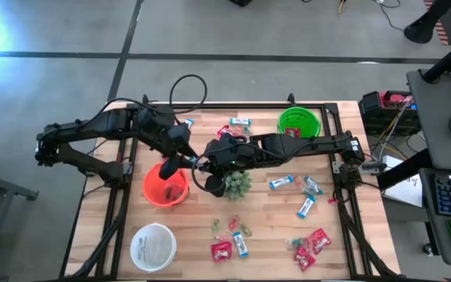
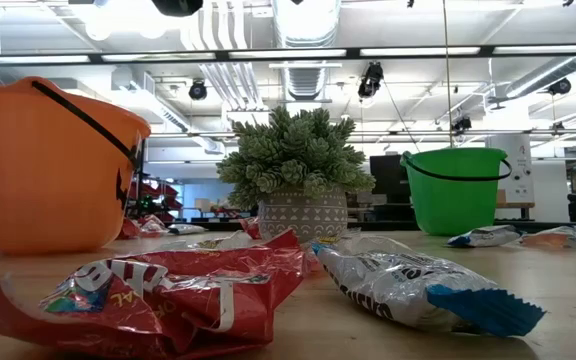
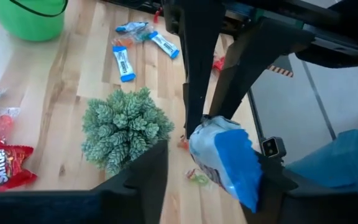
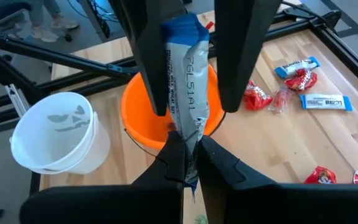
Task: Sort candy
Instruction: Put the white chocolate into the white bucket
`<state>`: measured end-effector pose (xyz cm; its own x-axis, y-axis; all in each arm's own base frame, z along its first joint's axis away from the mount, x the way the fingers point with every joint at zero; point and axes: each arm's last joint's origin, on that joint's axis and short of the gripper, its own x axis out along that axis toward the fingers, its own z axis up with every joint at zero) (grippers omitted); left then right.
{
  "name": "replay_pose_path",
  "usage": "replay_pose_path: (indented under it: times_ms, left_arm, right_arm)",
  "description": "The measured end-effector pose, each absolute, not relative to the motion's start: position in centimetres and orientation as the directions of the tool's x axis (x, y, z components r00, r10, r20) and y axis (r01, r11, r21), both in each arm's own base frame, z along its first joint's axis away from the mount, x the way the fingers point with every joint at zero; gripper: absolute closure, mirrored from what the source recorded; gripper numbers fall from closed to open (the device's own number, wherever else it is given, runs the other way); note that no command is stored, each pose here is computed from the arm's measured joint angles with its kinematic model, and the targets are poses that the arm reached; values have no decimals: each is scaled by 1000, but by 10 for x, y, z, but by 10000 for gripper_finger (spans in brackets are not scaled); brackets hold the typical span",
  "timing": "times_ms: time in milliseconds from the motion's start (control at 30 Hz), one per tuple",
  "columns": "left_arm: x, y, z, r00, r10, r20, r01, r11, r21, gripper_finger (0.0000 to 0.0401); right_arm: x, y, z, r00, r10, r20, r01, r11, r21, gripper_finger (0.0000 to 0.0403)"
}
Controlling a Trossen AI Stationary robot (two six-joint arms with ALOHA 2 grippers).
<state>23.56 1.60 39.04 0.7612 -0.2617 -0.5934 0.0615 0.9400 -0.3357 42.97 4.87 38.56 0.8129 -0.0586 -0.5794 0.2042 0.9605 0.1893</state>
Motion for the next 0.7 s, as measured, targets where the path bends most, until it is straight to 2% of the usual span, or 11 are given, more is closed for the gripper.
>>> replay_pose_path:
  times_ms: [267, 400, 533, 700]
  left_arm:
    - [235, 16, 390, 759, -274, -591, 87, 942, -324, 352]
    - [235, 16, 390, 758, -273, -592, 75, 938, -338, 386]
    - [235, 16, 390, 757, -280, -590, 63, 931, -360, 382]
    - [235, 15, 392, 753, -313, -579, 80, 917, -392, 333]
  right_arm:
    - [430, 48, 385, 812, -62, -580, 207, 960, 187, 390]
    - [430, 48, 385, 812, -61, -581, 206, 960, 187, 390]
    - [430, 48, 385, 812, -59, -580, 202, 962, 184, 390]
    - [430, 49, 386, 817, -54, -574, 195, 963, 186, 390]
